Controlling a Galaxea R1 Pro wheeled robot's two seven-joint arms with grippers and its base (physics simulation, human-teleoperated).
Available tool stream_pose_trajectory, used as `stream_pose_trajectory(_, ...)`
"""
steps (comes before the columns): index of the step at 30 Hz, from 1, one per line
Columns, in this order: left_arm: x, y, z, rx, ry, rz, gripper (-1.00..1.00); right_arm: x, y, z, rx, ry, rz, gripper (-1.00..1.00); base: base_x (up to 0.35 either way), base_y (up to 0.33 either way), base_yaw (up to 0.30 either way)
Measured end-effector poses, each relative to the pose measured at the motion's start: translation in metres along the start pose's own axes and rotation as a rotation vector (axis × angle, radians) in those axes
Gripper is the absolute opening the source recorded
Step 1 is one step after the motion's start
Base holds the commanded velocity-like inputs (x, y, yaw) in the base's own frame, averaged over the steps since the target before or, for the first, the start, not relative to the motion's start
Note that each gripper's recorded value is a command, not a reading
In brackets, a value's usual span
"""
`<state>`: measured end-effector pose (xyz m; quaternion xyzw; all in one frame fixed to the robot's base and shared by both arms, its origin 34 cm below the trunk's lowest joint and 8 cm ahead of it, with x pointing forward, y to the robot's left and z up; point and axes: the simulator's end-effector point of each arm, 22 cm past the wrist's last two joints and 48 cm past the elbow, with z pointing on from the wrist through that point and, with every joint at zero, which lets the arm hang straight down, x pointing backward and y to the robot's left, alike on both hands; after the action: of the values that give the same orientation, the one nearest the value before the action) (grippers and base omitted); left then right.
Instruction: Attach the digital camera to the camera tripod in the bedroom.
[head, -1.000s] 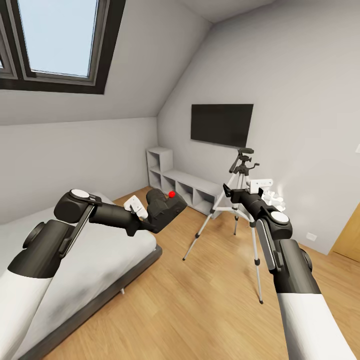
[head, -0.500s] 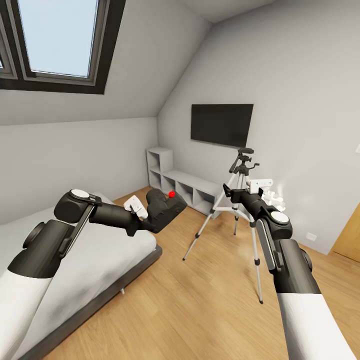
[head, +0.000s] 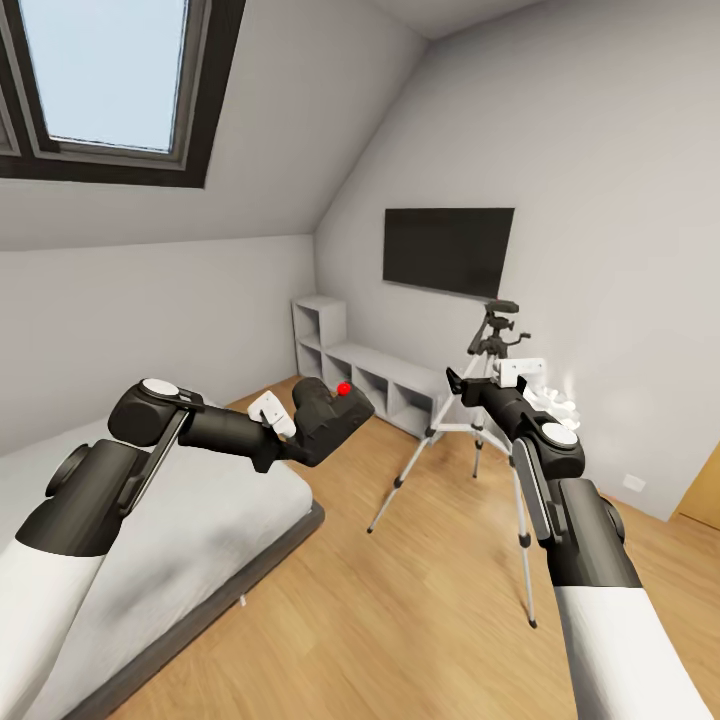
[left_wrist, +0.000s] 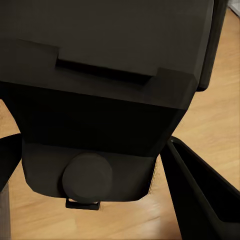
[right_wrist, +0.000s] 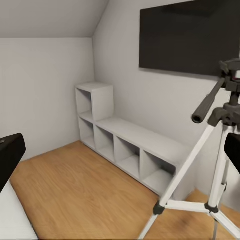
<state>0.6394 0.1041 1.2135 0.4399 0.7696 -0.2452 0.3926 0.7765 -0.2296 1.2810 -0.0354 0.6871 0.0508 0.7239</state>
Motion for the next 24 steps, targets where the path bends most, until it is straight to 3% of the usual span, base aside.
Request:
stream_pose_trajectory(8,0.0,0.001,0.0,0.0,0.001,-0.001,-1.0,0.003,0.0,0.001,0.0,0.005,0.001,1.0,0.254,0.061,0.0)
stream_pose_trajectory(13,0.0,0.0,0.0,0.001,0.001,-0.001,-1.0,0.027,-0.001,0.005,0.001,0.057,0.008,1.0,0.04,0.007,0.0)
stream_pose_trajectory(16,0.0,0.0,0.0,0.001,0.001,-0.002,-1.0,0.055,-0.002,0.009,0.002,0.115,0.016,1.0,0.01,0.002,0.0)
stream_pose_trajectory(17,0.0,0.0,0.0,0.003,0.0,-0.003,-1.0,0.084,-0.003,0.012,0.004,0.172,0.025,1.0,0.004,0.001,0.0)
stream_pose_trajectory(18,0.001,0.001,0.001,0.001,0.001,-0.002,-1.0,0.093,-0.004,0.013,0.004,0.189,0.028,1.0,0.003,0.001,0.0)
stream_pose_trajectory(21,0.0,0.0,0.001,0.002,0.001,-0.002,-1.0,0.122,-0.005,0.014,0.007,0.228,0.036,1.0,0.001,0.0,0.0)
stream_pose_trajectory(24,0.0,0.0,0.0,0.002,0.001,-0.002,-1.0,0.135,-0.007,0.016,0.01,0.227,0.037,1.0,0.0,0.0,0.0)
